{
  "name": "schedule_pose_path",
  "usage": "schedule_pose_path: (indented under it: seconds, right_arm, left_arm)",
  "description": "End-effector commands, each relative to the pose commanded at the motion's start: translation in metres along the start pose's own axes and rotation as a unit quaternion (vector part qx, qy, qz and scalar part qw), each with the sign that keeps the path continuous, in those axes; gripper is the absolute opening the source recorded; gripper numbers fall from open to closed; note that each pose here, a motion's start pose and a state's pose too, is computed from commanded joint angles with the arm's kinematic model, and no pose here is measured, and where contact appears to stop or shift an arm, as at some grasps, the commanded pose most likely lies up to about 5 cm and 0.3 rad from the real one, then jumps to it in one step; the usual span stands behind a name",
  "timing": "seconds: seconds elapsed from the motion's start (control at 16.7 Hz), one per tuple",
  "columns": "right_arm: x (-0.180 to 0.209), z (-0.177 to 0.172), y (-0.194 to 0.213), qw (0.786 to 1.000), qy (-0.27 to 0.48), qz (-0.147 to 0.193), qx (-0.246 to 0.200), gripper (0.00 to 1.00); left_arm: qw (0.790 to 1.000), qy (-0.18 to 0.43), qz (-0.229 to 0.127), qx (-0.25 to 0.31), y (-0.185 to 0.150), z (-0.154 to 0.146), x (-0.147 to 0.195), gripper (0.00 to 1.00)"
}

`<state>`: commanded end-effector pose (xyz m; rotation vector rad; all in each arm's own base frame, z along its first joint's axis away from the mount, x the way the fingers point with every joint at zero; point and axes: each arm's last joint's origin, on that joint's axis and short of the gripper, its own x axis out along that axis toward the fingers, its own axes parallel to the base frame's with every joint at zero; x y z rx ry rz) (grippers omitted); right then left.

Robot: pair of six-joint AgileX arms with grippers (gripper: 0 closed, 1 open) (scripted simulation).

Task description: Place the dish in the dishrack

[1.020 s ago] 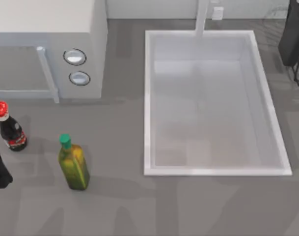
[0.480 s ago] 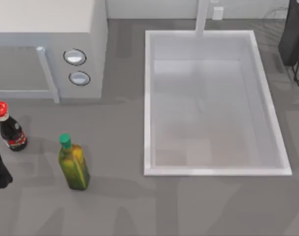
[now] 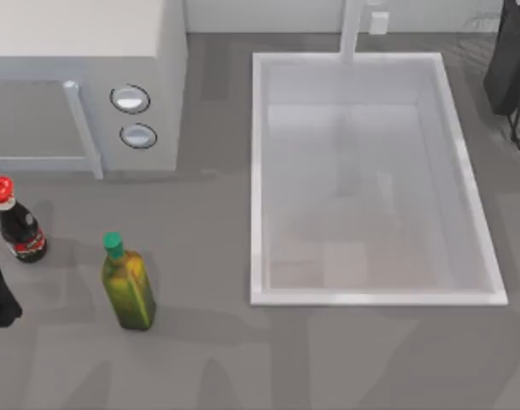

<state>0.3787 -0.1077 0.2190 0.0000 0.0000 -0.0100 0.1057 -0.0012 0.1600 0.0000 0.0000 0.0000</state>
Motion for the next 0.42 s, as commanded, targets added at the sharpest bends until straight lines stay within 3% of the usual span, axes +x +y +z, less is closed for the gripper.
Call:
schedule_pose_path:
  seconds: [0.12,0.42]
  right_arm:
    - [0.0000,0.0000,0.0000,1.000,0.000,0.000,0.000,1.00]
    - [0.0000,0.0000,0.0000,1.000,0.000,0.000,0.000,1.00]
  left_arm:
    - [1.000,0.000,0.000,0.000,0.0000,0.0000,0.0000,1.00]
    - [1.000,0.000,0.000,0.000,0.0000,0.0000,0.0000,1.00]
